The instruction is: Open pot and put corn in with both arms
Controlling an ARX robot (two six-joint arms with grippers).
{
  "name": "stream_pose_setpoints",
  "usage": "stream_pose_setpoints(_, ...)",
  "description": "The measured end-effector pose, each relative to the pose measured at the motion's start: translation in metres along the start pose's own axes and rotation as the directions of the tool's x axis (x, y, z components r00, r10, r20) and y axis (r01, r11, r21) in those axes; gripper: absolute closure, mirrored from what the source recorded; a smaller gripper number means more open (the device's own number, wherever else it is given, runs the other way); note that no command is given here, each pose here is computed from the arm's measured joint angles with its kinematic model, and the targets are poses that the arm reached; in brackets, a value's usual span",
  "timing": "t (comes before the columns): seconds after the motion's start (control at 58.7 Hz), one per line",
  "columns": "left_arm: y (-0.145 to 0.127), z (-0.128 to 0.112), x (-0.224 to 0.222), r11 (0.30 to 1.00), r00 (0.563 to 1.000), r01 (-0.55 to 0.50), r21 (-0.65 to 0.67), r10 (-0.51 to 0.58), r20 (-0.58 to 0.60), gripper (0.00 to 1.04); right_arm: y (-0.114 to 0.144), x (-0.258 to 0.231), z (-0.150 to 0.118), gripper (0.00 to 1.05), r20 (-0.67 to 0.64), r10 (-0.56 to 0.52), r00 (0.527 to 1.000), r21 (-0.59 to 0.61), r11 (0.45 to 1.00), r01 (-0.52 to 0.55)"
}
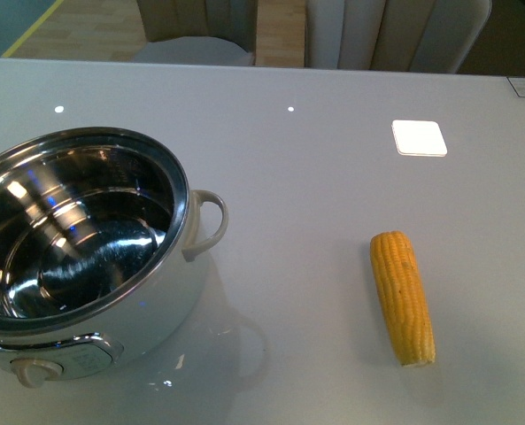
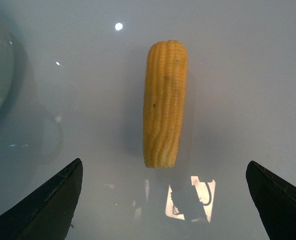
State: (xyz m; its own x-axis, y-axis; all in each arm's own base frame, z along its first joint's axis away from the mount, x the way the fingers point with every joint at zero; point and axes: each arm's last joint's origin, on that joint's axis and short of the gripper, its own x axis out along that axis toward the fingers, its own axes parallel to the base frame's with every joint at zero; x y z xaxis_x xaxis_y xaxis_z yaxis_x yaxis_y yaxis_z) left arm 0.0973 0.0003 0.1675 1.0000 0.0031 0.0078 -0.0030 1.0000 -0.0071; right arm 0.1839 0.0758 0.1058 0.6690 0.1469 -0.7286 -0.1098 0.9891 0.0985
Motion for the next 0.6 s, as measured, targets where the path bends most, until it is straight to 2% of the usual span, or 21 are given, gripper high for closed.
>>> stream_pose_setpoints(0.273,0.000,0.000,0.000,1.000,1.000,0.000,0.000,0.000,0.000,0.07,0.007,0.072,-0.015,0.09,-0.138,-0.072,0.988,-0.108,0.992,0.057)
stream_pose_setpoints(0.596,0.000,0.000,0.000,1.000,1.000,0.000,0.000,0.000,0.000,0.07,0.005,0.113,-0.014,0.09,-0.157,-0.094,0.983,-0.136,0.988,0.073)
